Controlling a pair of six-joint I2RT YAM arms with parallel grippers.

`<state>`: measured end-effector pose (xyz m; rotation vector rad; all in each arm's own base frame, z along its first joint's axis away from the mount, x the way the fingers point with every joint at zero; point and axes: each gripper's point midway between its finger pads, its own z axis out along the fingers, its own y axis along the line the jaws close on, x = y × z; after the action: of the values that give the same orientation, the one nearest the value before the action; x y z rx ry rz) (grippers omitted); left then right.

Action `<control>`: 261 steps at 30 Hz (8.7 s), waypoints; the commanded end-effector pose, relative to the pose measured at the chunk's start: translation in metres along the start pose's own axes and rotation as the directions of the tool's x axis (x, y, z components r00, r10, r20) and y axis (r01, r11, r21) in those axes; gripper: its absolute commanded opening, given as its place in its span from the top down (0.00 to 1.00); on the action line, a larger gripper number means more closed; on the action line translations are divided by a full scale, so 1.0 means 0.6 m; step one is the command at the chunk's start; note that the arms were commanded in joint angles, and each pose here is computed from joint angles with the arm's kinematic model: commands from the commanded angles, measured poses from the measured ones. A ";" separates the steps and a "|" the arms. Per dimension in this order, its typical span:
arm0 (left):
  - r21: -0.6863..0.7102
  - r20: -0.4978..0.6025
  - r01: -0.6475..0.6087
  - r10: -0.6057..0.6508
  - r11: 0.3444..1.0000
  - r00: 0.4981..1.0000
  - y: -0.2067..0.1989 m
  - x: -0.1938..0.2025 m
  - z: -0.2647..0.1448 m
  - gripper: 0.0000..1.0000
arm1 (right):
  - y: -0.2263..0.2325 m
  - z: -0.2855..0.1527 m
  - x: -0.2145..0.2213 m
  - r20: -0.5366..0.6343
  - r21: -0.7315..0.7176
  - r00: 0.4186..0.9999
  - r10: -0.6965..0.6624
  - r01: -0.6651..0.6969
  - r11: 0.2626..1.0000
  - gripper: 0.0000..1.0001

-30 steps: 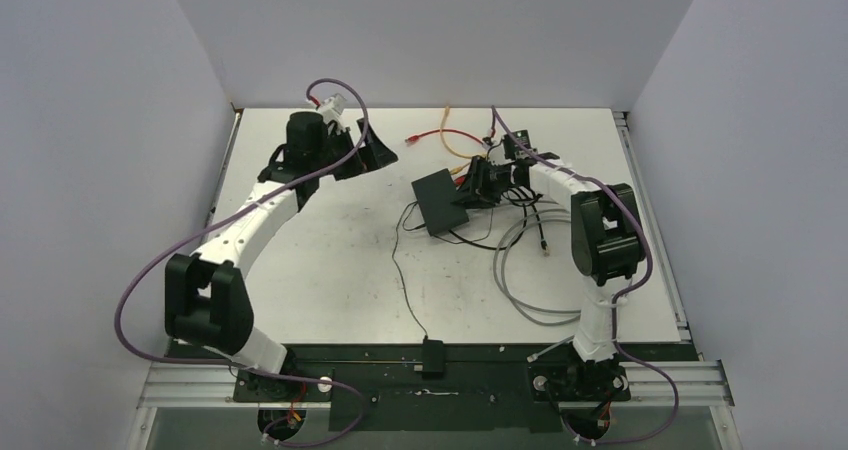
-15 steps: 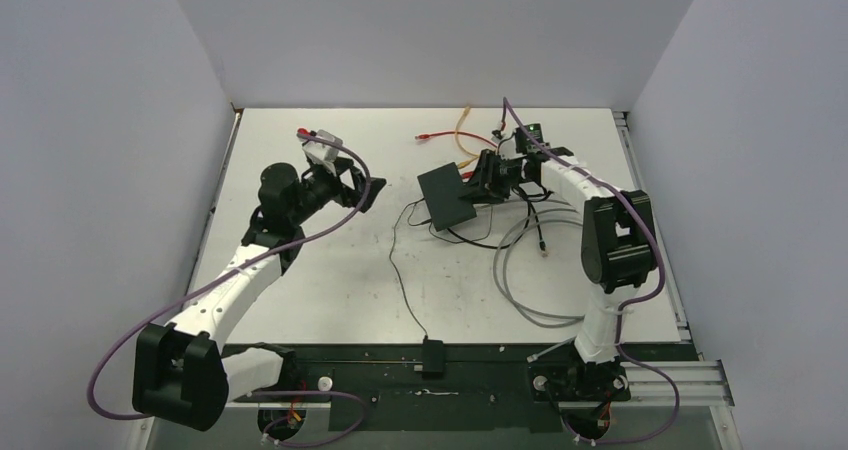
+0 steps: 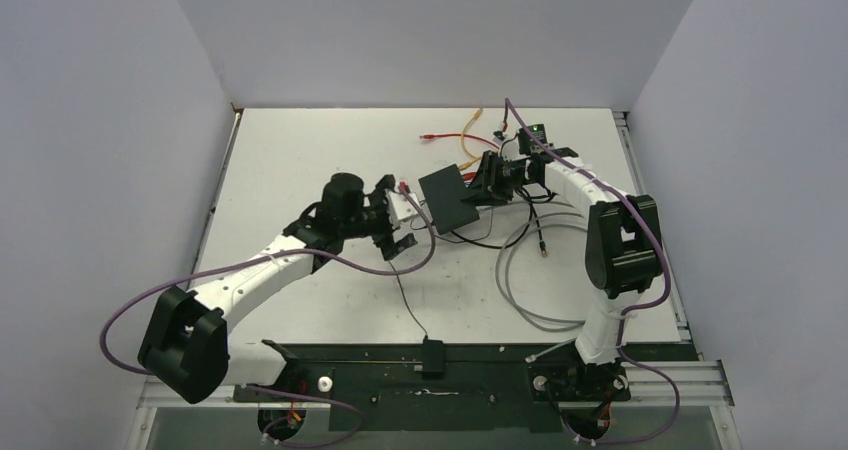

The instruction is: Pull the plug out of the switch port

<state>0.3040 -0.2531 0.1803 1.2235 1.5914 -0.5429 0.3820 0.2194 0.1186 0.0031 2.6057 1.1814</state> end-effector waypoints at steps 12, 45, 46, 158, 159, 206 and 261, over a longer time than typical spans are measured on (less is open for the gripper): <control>0.061 -0.111 -0.255 0.261 0.965 0.959 -0.026 0.037 0.072 0.16 | 0.067 -0.052 -0.016 0.075 -0.107 0.992 -0.099 0.107 0.989 0.95; 0.030 -0.183 -0.065 0.069 0.997 0.981 -0.001 0.072 0.162 0.32 | 0.065 -0.049 -0.027 0.091 -0.114 0.993 -0.072 0.082 0.990 0.95; 0.030 -0.185 -0.066 0.070 0.997 0.980 -0.001 0.074 0.163 0.34 | 0.065 -0.049 -0.028 0.093 -0.115 0.993 -0.073 0.083 0.990 0.95; -0.988 0.061 0.136 -0.627 0.072 0.777 0.318 0.222 -0.465 1.00 | 0.002 -0.118 -0.093 0.199 -0.064 0.980 -0.012 0.025 0.998 0.95; -0.986 0.074 0.152 -0.625 0.073 0.777 0.318 0.222 -0.461 1.00 | 0.002 -0.118 -0.093 0.198 -0.064 0.980 -0.011 0.024 0.998 0.95; 0.437 0.189 0.896 -0.982 0.075 -0.011 0.156 -0.065 0.092 0.01 | 0.079 -0.099 -0.066 0.200 -0.215 0.980 -0.005 0.049 0.975 0.95; 0.610 0.158 0.787 -0.987 0.091 -0.009 0.113 -0.155 0.154 1.00 | 0.136 -0.125 -0.039 0.257 -0.189 0.960 -0.113 0.165 0.968 0.18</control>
<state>0.4007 -0.3575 0.1711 -0.3505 1.8383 -1.9690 0.3807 0.2182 0.1895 0.0534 2.3450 1.3700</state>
